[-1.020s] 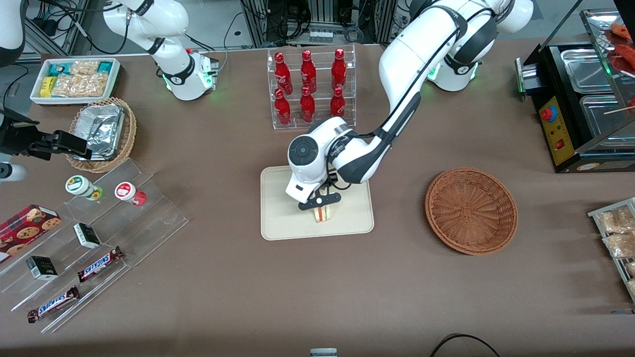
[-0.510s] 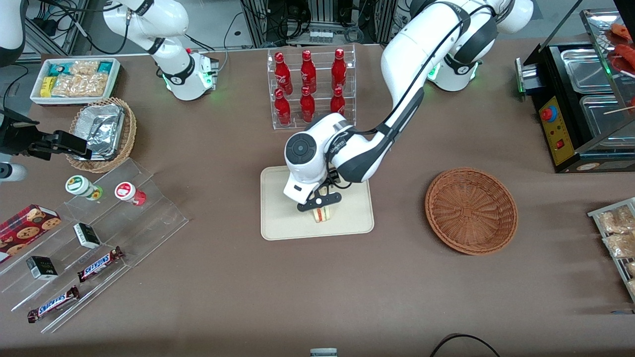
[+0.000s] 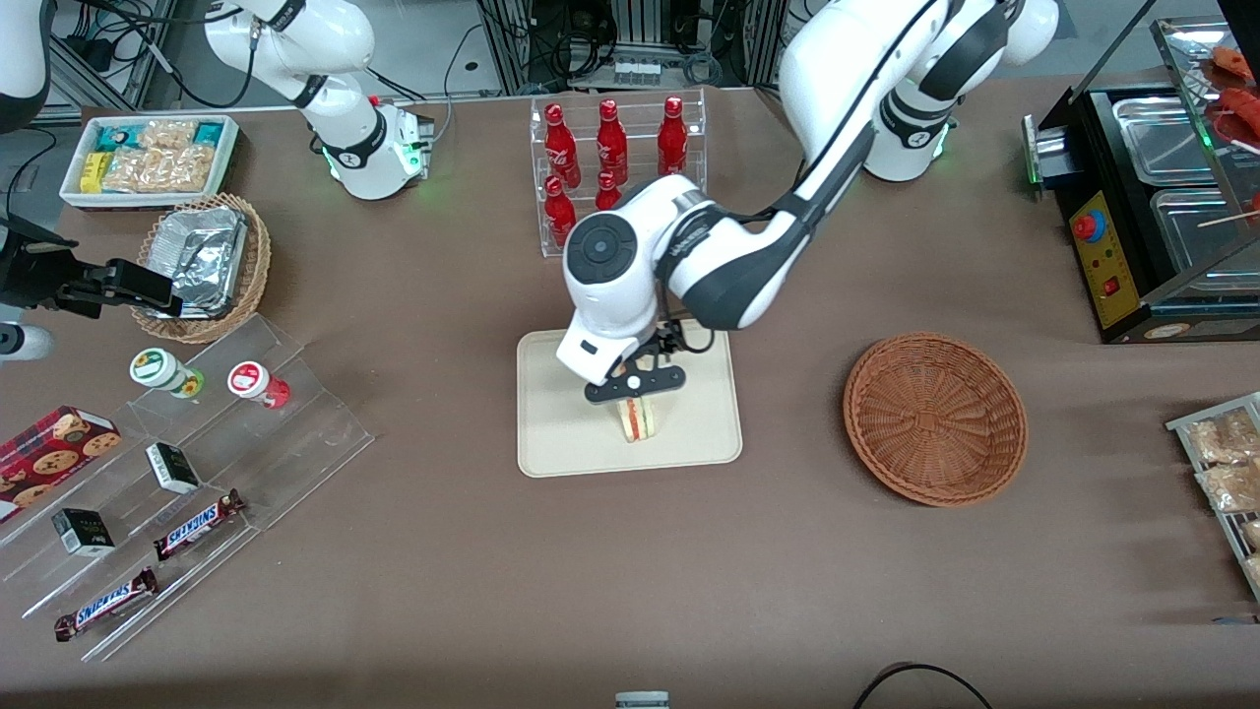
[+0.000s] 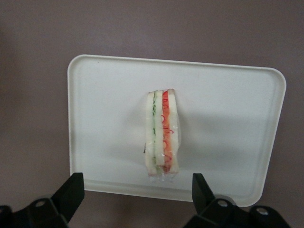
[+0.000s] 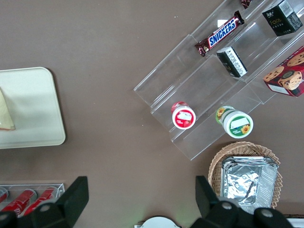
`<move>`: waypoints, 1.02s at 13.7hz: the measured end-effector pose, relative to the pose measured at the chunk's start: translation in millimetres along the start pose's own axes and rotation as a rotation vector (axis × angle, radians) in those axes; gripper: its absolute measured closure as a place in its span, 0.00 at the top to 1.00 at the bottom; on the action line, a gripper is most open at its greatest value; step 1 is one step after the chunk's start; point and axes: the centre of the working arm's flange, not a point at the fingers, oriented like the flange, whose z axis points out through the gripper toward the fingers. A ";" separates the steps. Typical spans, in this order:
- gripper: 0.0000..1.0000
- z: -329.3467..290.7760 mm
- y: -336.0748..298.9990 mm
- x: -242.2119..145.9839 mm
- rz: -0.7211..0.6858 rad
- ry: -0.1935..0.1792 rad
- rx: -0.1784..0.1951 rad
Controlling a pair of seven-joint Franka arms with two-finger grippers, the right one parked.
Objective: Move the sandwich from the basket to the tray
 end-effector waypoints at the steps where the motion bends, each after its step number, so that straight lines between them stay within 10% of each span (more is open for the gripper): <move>1: 1.00 -4.6 -19.6 15.7 0.051 -0.014 0.012; 14: 1.00 -64.8 -288.4 99.6 0.291 -0.113 0.069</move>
